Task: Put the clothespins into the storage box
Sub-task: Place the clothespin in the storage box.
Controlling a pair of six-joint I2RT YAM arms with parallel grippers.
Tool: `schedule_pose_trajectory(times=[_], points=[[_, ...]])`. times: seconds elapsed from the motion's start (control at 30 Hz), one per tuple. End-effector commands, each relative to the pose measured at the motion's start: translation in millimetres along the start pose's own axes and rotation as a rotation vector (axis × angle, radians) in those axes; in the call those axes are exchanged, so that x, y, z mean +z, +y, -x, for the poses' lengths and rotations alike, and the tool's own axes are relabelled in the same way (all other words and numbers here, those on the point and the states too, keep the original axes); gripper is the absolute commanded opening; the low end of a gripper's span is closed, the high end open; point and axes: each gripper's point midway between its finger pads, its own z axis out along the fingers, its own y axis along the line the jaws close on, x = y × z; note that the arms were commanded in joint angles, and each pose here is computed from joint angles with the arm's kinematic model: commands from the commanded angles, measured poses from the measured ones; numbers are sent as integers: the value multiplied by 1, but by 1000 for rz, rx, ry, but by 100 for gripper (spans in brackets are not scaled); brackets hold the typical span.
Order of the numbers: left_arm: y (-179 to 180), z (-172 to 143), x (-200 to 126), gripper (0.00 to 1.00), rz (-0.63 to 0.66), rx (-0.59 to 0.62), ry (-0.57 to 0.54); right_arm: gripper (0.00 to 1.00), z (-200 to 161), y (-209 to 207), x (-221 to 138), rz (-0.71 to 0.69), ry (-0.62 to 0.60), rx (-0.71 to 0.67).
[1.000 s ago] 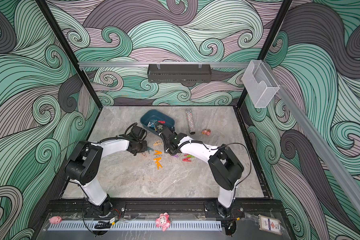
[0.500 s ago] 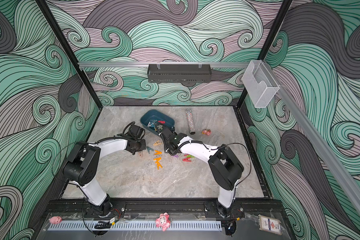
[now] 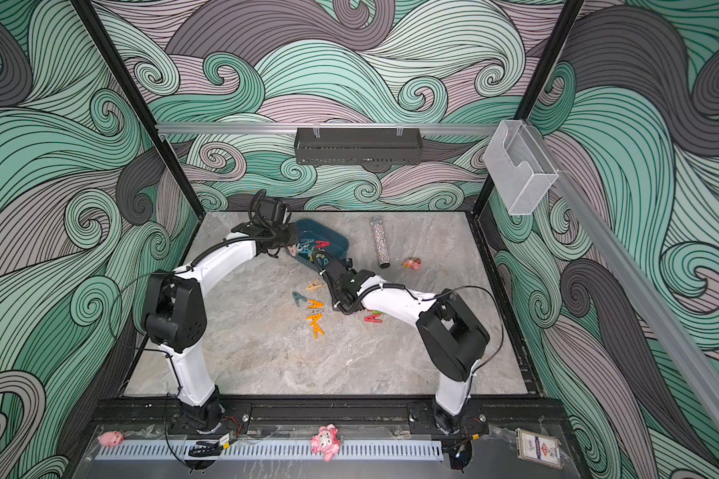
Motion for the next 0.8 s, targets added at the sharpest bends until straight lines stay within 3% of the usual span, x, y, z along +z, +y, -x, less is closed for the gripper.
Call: schedule_pose_trajectory(times=[0.0, 0.33, 0.4, 0.47, 0.53, 0.63, 0.77], points=[[4, 0, 26, 0, 11, 31, 30, 41, 3, -5, -10, -8, -29, 37], [-9, 35, 61, 1, -24, 84, -39, 41, -7, -8, -6, -1, -14, 34], [-9, 37, 61, 13, -27, 100, -27, 41, -7, -7, -5, 2, -13, 34], [-7, 48, 50, 36, -15, 111, -27, 41, -7, -6, -4, 4, -12, 29], [-3, 62, 33, 45, -7, 111, -61, 41, -5, -6, -4, 0, -16, 22], [3, 73, 6, 52, -1, 135, -113, 42, -1, -7, -5, -10, -26, 7], [18, 58, -25, 54, 32, 137, -138, 43, 2, -8, -6, -22, -26, -9]])
